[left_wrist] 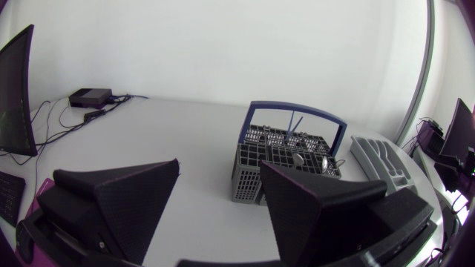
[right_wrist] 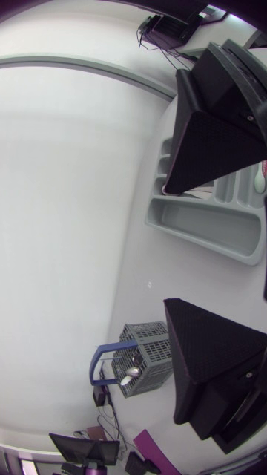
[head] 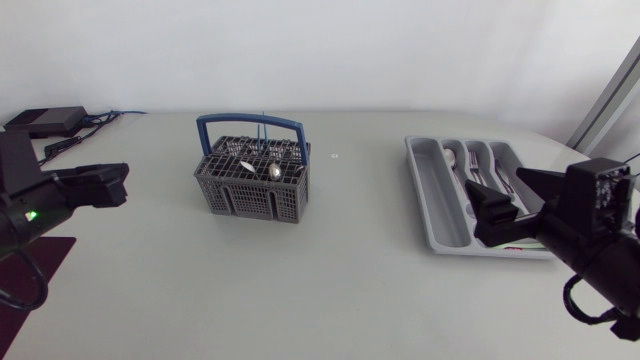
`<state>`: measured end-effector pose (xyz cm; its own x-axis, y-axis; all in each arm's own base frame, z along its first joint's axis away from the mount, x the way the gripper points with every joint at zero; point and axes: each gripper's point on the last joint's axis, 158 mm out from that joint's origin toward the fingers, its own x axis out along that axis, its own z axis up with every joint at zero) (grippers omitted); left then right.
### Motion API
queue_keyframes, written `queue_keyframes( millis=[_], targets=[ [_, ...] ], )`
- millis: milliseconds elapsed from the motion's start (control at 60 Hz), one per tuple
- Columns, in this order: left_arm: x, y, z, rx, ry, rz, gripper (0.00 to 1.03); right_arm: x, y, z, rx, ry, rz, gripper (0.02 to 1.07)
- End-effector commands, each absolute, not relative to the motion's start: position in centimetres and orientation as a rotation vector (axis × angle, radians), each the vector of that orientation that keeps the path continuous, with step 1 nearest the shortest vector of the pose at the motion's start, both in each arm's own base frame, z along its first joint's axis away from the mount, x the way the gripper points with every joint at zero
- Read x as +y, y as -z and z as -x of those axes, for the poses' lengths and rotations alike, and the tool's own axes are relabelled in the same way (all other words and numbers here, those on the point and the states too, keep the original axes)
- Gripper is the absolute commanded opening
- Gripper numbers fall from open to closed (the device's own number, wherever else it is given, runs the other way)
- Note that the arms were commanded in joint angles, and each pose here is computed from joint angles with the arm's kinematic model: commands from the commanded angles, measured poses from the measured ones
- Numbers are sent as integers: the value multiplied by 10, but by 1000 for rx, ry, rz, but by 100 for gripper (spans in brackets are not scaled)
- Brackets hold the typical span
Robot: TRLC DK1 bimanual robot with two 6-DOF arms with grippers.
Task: Unload the cutlery basket into the drawer organizer.
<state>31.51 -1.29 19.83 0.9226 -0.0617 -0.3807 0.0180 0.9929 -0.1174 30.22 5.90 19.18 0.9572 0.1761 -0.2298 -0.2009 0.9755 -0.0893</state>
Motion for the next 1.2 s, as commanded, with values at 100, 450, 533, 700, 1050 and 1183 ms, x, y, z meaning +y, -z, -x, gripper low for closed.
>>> queue_keyframes(
  millis=[100, 450, 533, 700, 1050, 1183],
  targets=[
    [-11, -184, -335, 555, 32, 81, 96, 86, -186, -316, 326, -261, 117, 103],
    [-36, -170, -362, 605, 271, -261, 95, 158, -148, -365, 549, -470, 142, 102],
    [-40, -170, -366, 610, 293, -248, 95, 178, -146, -374, 557, -535, 180, 102],
    [-40, -166, -373, 639, 317, -298, 97, 218, -132, -384, 612, -657, 362, 102],
    [-76, -149, -375, 683, 563, -264, 96, 274, -125, -431, 582, -811, 368, 95],
    [-82, -147, -377, 681, 601, -264, 96, 292, -126, -450, 564, -828, 343, 85]
  ],
)
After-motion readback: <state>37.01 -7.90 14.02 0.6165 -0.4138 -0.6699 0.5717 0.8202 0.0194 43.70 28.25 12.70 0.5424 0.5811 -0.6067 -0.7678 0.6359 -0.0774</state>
